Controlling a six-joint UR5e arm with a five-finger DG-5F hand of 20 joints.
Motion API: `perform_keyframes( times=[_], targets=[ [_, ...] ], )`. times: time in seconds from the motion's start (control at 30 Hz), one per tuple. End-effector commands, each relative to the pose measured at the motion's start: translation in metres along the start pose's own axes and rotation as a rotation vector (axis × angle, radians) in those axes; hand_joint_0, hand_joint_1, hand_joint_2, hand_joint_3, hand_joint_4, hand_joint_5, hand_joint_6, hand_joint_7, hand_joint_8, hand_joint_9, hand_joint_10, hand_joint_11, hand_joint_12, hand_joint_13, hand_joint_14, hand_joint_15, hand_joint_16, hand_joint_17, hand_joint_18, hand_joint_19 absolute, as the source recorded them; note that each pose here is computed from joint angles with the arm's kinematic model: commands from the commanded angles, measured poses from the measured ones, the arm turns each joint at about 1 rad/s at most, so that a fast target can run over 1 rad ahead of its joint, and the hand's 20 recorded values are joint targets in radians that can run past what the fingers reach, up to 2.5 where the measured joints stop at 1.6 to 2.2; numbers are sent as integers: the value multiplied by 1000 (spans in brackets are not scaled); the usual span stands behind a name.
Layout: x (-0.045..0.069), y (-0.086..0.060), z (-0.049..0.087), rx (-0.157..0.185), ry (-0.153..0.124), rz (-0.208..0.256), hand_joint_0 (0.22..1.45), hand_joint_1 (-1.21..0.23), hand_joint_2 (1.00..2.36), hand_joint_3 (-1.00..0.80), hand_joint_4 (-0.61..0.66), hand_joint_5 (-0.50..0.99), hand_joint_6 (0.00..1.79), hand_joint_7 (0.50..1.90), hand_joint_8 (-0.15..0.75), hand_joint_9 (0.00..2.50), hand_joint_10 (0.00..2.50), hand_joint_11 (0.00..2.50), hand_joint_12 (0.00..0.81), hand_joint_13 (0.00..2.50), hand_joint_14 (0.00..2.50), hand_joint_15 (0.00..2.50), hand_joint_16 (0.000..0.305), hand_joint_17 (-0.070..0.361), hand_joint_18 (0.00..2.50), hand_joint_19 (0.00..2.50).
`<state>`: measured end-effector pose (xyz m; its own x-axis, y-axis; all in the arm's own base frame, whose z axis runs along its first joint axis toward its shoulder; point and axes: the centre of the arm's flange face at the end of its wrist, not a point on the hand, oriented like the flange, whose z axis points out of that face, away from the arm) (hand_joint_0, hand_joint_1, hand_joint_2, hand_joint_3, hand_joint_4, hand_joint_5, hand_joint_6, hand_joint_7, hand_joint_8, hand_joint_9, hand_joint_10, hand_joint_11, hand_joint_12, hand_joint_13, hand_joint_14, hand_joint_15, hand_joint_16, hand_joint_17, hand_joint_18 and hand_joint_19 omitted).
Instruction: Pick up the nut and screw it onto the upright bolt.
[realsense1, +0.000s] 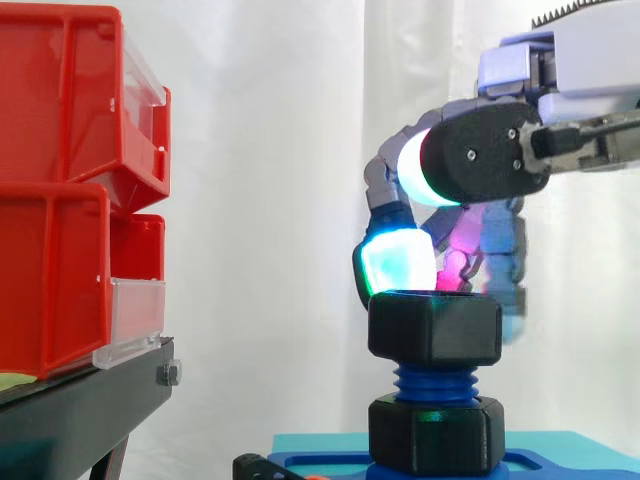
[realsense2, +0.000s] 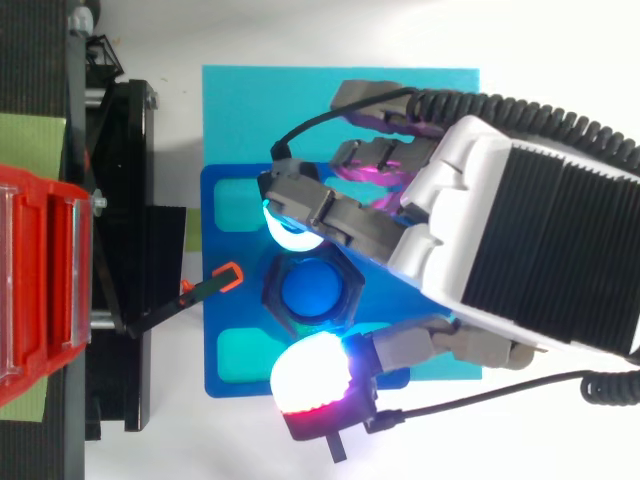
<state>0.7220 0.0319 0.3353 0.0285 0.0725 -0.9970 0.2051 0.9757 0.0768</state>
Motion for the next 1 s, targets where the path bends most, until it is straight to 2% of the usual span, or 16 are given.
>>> perform_keyframes(
  times=[0.0,0.17,0.3,0.33,0.37,0.4,0.43,0.5,0.57,0.63,0.67,0.7,0.77,0.83,0.87,0.97],
  targets=[
    [-9,-1,-3,1,5,-3,481,-187,1000,-500,107,62,672,1195,324,1696,0,62,179,1153,0,0,12,28,783,0],
    [-18,-3,-7,1,14,-13,481,-186,1000,-500,107,64,667,1202,326,1779,5,110,180,1178,0,0,12,26,810,0],
    [-21,-8,-10,5,29,-23,481,-183,1000,-500,97,66,663,1214,319,1836,7,174,178,1229,0,0,11,24,838,0],
    [-21,-8,-10,6,31,-24,481,-174,1000,-500,115,68,591,1372,330,1834,8,205,194,1236,0,0,13,29,834,0],
    [-20,-8,-10,6,34,-26,480,-171,1000,-500,138,67,576,1396,335,1817,8,205,197,1225,1,0,14,32,827,0],
    [-25,-11,-11,9,31,-26,479,-166,1000,-500,173,65,529,1485,334,1759,8,199,205,1217,0,5,17,38,799,0],
    [-25,-11,-12,9,34,-27,478,-162,1000,-500,189,61,500,1537,336,1728,7,194,217,1187,1,0,18,41,796,0],
    [-26,-11,-12,9,34,-29,477,-159,1000,-500,210,53,500,1518,342,1694,7,189,220,1184,0,5,19,43,785,0],
    [-38,-14,-14,11,19,-38,476,-159,1000,-500,236,27,502,1458,349,1610,7,181,233,1148,0,5,24,54,771,0],
    [-42,-14,-14,12,12,-48,475,-157,1000,-500,251,-6,504,1325,349,1562,7,183,244,1129,0,13,26,58,765,0],
    [-43,-16,-13,15,14,-55,474,-158,1000,-500,253,-13,504,1282,352,1542,6,183,247,1113,0,14,26,59,764,0],
    [-43,-16,-13,15,14,-56,471,-159,1000,-500,280,-34,505,1178,343,1463,6,157,259,1082,1,4,28,64,758,0],
    [-44,-17,-12,16,7,-56,470,-161,1000,-500,296,-56,504,1097,334,1392,5,144,266,1067,1,8,30,68,747,0],
    [-44,-17,-12,16,7,-59,464,-156,1000,-500,304,-86,504,927,324,1273,1,89,278,973,0,0,35,78,712,11],
    [-44,-17,-11,14,6,-58,464,-153,1000,-500,288,-90,504,900,320,1250,2,76,282,952,0,0,35,79,702,11],
    [-44,-10,-9,-5,-19,-47,459,-136,1000,-500,248,-115,502,762,303,1093,0,0,290,797,0,0,38,85,579,0]
  ],
)
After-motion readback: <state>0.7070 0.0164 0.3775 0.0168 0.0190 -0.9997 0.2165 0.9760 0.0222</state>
